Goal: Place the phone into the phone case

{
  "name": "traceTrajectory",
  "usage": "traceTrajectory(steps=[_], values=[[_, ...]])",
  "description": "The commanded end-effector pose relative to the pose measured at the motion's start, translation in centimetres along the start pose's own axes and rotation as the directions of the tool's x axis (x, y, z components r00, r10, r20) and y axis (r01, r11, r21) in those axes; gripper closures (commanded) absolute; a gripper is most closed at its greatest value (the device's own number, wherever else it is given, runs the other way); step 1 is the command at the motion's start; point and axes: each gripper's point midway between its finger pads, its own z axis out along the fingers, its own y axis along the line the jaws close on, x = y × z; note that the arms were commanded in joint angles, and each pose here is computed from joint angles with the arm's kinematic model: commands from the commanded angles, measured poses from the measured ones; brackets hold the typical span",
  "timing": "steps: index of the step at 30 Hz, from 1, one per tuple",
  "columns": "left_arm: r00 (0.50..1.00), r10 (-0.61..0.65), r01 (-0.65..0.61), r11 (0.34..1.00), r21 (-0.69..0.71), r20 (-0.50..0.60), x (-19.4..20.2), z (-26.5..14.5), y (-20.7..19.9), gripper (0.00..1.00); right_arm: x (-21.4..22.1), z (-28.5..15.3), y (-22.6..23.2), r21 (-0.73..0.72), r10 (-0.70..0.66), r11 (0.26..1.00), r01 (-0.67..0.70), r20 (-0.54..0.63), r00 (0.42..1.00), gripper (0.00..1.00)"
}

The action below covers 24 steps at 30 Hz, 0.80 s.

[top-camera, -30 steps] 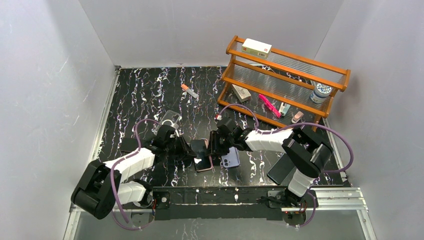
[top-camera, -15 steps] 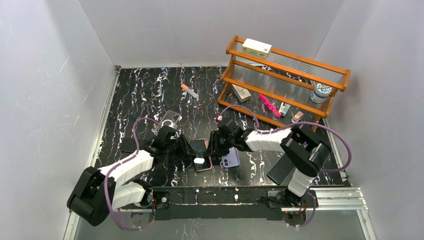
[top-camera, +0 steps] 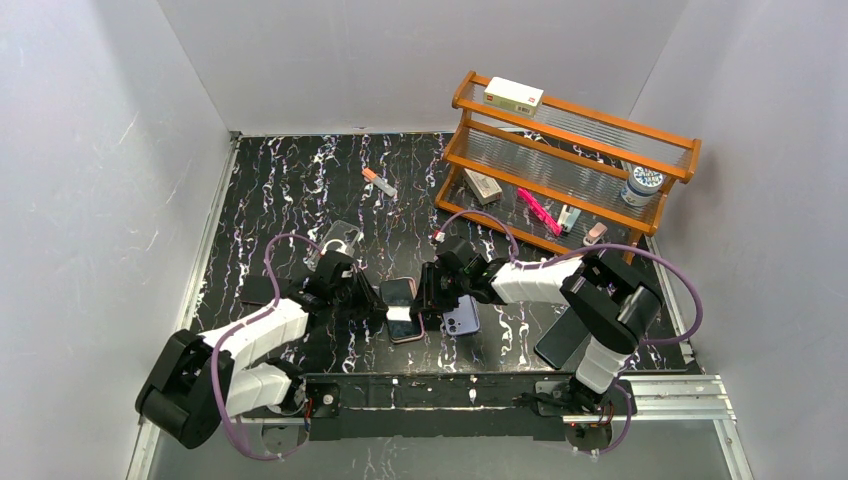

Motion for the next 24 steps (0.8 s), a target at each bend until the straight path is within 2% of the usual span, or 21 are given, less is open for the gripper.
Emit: traceTrajectory(steps=[1,4,11,24], values=[[0.999,0.032,-0.033,0.996,0.086,0.009,-0.3,-0.1,-2.1,0.94,-0.3,-0.2,1.2,-0.078,-0.044,0.996,0.047,0.032,0.998,0.61],[0.999,0.040,-0.039,0.996,0.085,-0.019,0.4,0.5,-2.0,0.96,-0.4,-0.1,1.5,-0.110,-0.060,0.992,0.065,0.047,0.997,0.61],[0.998,0.041,-0.036,0.995,0.092,-0.050,2.0,0.6,-1.4,0.94,-1.0,-0.5,2.4,-0.171,-0.057,0.983,0.072,0.092,0.994,0.60],[0.995,0.017,-0.012,0.999,0.047,-0.094,4.0,0.7,0.5,0.92,-0.9,-2.6,5.9,-0.424,0.011,0.906,0.013,0.055,0.998,0.57]])
